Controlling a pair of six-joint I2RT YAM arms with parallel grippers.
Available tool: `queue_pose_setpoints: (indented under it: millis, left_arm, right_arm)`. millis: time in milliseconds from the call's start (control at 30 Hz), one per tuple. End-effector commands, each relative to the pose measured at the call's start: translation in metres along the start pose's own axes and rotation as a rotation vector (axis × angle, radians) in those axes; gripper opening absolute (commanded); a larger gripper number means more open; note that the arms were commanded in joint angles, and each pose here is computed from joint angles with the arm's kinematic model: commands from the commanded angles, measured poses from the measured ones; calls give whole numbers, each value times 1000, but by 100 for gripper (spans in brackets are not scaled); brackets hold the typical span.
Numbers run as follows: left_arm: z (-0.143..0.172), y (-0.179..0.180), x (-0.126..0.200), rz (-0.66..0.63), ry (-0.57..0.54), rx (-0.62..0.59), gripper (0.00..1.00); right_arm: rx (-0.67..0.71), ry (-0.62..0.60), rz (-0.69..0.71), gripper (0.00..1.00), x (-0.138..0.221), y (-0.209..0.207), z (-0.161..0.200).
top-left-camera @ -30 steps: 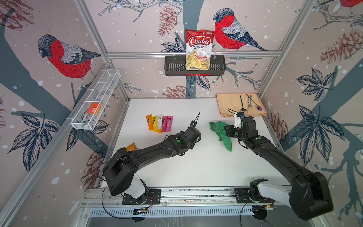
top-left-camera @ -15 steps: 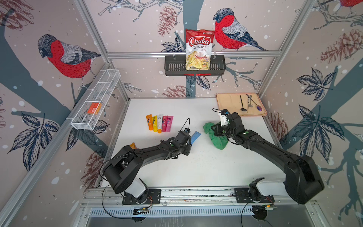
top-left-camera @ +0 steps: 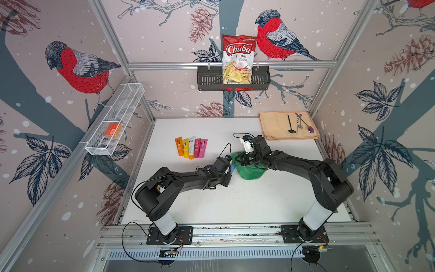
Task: Wipe the surface of the toothpaste tube
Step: Wipe the dirt from the toothpaste tube.
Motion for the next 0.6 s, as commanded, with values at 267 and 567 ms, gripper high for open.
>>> queue_pose_setpoints:
  millis: [267, 567]
  left_arm:
    - [-3, 0, -8, 5, -29, -29, 17]
    - [-3, 2, -4, 11, -53, -37, 13]
  right_arm:
    - [18, 77, -233, 1, -31, 35, 22]
    - [-40, 198, 35, 0, -43, -16, 47]
Point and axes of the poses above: each gripper's point midway between its finger pads, its own x axis back along the fingers, its own y axis along the line the jaws close on, z = x × y, the point moved 5 cm from there along x, back along the fingers, and after that the axes turned 13 degrees about x, right-handed, at the moved point
